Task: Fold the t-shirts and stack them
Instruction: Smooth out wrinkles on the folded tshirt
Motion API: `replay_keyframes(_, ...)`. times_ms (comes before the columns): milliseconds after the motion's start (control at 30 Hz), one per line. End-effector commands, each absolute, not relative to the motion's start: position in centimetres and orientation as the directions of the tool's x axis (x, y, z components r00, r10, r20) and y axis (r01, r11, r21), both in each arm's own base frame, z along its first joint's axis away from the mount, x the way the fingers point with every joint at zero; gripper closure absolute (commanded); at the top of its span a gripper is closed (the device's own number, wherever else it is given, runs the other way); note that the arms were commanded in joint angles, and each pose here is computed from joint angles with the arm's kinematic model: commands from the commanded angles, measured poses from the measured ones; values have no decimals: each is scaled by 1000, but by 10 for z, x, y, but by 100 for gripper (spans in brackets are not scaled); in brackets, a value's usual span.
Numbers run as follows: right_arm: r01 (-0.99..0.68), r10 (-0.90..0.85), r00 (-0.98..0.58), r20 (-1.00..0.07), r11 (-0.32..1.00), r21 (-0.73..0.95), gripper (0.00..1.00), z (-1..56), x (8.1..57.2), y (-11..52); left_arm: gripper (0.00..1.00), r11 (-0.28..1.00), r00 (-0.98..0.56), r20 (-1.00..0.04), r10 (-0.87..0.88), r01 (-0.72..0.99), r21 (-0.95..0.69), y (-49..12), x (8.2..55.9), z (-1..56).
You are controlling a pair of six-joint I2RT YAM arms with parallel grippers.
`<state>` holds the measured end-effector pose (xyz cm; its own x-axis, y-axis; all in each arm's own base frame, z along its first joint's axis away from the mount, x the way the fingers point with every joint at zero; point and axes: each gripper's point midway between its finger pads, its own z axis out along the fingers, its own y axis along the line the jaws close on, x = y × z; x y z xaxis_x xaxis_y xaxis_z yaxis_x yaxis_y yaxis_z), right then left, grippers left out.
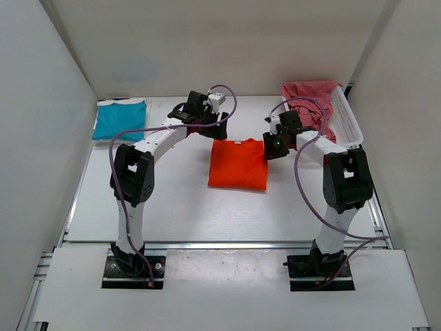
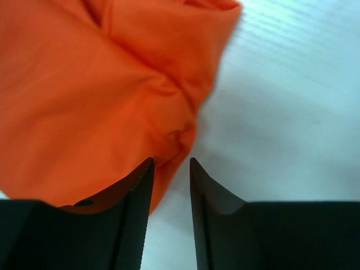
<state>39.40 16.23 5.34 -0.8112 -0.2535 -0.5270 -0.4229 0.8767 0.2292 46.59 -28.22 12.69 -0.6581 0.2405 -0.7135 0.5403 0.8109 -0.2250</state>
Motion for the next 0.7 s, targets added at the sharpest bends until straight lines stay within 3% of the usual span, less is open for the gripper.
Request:
replay_keyframes(0, -447, -229, -765, -602, 862, 239, 62, 74, 426, 167, 18, 787, -641, -714, 281, 580, -211, -287, 473, 117)
replay_keyframes(300, -475, -219, -775, -593, 820, 318, 56, 70, 424, 183, 17, 800, -675, -666, 317, 568, -195, -284, 469, 86)
replay_keyframes(433, -473, -223, -779, -586, 823, 315, 58, 64, 429, 188, 25, 802, -667, -671, 324, 570, -179, -289, 477, 79)
replay_keyframes(667, -444, -234, -783, -577, 859, 254, 60, 50, 443, 177, 48, 782, -676, -660, 327, 586, -212, -295, 473, 72)
